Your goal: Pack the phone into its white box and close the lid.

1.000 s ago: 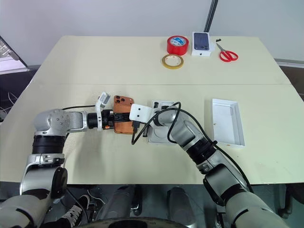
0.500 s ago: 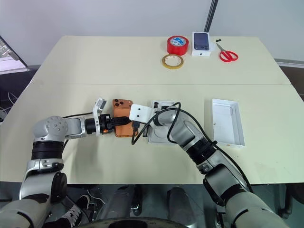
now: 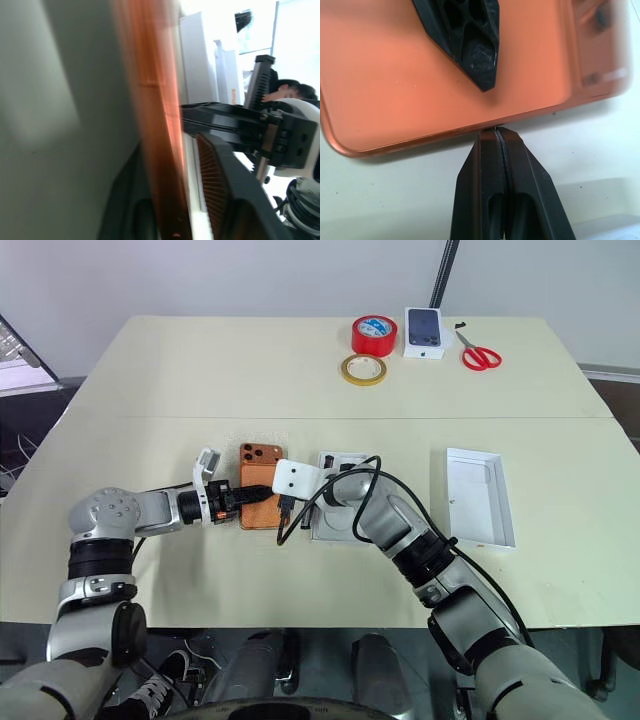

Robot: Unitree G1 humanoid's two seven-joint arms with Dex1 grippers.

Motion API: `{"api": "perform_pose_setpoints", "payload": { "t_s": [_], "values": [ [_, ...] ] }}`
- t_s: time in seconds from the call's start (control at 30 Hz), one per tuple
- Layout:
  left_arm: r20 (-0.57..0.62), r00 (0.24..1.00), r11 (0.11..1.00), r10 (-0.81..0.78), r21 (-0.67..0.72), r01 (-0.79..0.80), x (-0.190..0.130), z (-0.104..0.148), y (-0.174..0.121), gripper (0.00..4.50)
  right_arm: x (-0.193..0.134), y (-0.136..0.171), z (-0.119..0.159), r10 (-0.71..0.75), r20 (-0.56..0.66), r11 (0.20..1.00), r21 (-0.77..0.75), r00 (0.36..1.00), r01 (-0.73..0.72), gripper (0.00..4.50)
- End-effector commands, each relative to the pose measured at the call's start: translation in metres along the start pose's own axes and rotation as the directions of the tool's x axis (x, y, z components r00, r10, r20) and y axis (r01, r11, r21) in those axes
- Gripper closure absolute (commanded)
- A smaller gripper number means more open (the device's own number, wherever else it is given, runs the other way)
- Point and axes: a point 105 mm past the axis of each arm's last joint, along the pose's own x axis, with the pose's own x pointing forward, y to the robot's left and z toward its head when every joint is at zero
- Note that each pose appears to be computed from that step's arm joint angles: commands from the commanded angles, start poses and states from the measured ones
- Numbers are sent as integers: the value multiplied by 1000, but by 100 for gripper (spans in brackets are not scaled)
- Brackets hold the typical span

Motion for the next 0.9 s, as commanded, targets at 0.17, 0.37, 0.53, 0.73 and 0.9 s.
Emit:
{"api": "perform_pose_setpoints", "payload": {
  "t_s": [0.17,0.37,0.53,0.73,0.9],
  "values": [
    [13,1000,999,-18,-26,19,-2,-4,-1,328,1,5,-1,9,1,1000,-14,1000,-9,450],
    [18,1000,999,-12,-31,13,-2,-3,0,447,0,5,-1,9,4,1000,-17,1000,-9,450],
    [18,1000,1000,-14,-21,14,-5,-3,-1,447,-1,4,2,-2,24,1000,-20,1000,2,450],
    [153,982,992,-110,70,100,-12,15,-16,447,-26,-9,38,-27,285,994,113,958,-5,450],
    [157,972,984,-174,66,165,-18,18,-26,450,-72,5,42,82,448,979,131,890,-156,271]
  ]
}}
